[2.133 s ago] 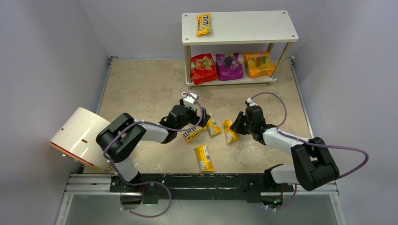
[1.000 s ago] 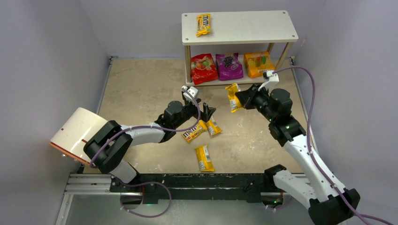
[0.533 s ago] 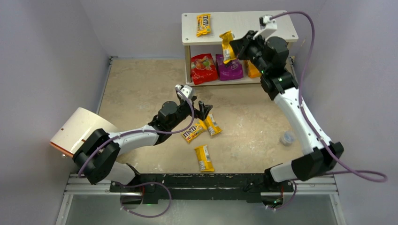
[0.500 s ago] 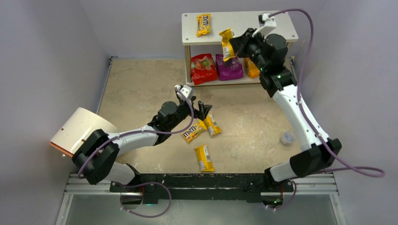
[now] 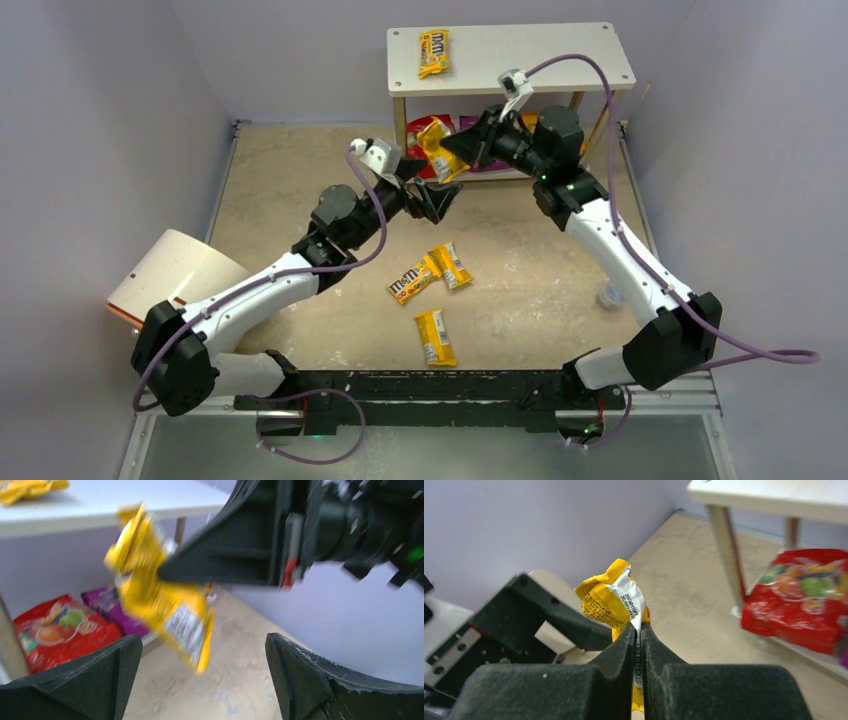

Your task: Place and organize the candy bags onto the shelf

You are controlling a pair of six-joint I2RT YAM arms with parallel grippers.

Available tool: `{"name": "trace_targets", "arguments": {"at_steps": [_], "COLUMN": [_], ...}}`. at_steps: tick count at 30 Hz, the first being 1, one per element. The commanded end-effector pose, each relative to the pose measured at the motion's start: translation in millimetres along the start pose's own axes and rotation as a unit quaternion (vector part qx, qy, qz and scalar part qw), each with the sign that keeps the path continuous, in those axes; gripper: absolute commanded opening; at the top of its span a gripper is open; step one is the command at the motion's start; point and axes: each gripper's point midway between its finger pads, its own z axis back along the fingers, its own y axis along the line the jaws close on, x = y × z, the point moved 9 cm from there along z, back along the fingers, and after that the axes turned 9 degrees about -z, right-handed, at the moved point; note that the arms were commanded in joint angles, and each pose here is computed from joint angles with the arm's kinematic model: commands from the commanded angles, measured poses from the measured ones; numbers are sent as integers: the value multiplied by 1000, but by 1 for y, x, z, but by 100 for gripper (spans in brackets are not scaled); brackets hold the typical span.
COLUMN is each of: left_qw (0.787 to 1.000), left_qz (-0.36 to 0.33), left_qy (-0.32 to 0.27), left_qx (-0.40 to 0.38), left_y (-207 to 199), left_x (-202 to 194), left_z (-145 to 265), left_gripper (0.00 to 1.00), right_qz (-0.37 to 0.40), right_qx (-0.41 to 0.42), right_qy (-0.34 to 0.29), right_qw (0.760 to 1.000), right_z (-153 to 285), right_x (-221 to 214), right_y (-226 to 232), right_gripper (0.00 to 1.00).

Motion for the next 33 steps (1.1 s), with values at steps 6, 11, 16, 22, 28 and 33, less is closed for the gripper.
{"name": "trace_targets", "arguments": {"at_steps": [6,11,16,22,28,33], "left_qw": [998,998,999,996,995,996], "left_qz": [7,-8,-13,-4,0,-37], "left_qy": [-18,-26,-12,-30,-43,-38], "left_qx": [-60,-60,-48,-80,-91,-65], "left_y": [-11,-10,-8,-15,-18,-11], "left_x": [26,26,22,31,43,46], "left_z": [-30,-24,-14,-8,-10,-18], "left_gripper": [88,82,81,80,58,18], "right_qz": [2,4,5,8,26,24], "right_qx": [117,105,101,109,95,120], "right_qy": [-14,-37,-44,-20,-32,-19], "right_qw": [993,994,994,994,995,992], "right_z": [19,29,38,35,32,39], "right_x": [-6,1,5,-5,-6,-11], "right_y": [44,53,59,53,46,52], "right_gripper": [7,8,8,8,9,13]}}
